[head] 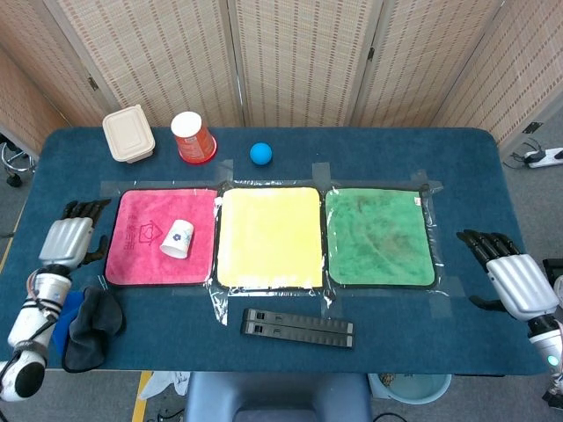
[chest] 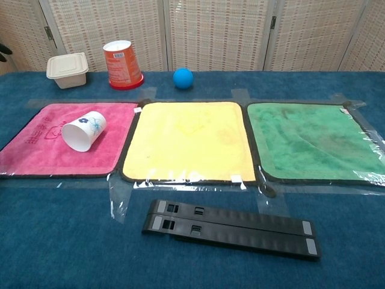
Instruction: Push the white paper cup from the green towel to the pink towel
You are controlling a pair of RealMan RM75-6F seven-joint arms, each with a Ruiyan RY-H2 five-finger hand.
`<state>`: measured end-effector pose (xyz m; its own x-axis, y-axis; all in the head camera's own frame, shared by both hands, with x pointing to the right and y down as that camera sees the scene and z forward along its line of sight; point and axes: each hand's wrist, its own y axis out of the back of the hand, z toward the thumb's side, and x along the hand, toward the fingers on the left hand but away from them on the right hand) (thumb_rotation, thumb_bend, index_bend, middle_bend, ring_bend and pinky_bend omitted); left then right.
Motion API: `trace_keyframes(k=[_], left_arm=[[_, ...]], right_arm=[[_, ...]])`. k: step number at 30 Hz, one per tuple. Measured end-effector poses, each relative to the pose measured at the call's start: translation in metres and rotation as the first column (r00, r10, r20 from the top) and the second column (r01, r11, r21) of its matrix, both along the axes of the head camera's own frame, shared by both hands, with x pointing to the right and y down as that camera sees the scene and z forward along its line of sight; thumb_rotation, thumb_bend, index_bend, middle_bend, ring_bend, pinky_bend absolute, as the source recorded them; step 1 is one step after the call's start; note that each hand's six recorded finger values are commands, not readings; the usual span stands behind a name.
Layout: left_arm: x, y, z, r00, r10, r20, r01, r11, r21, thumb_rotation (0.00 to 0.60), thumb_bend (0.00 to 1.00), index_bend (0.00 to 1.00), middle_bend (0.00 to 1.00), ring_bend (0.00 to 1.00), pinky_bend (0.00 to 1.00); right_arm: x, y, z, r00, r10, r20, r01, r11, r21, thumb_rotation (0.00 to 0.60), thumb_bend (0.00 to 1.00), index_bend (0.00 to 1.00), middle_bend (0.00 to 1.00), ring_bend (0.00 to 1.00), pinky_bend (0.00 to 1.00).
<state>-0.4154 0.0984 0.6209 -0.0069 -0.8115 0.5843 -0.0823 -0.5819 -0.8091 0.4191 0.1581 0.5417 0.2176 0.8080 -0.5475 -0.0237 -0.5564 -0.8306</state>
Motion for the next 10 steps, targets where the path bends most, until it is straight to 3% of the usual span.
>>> trace_keyframes(k=[10], left_arm=[[-0.034,0.062,-0.04,0.997,-0.077,-0.005,0.077,0.987,0.138,0.6,0.6,0.13,0.15,0.11,0.0]], right_arm=[[0.011,0.026,0.009,0.998,0.06,0.007,-0.06,0.997,0.042,0.6,0.07,0.07,0.11,0.11,0.1]])
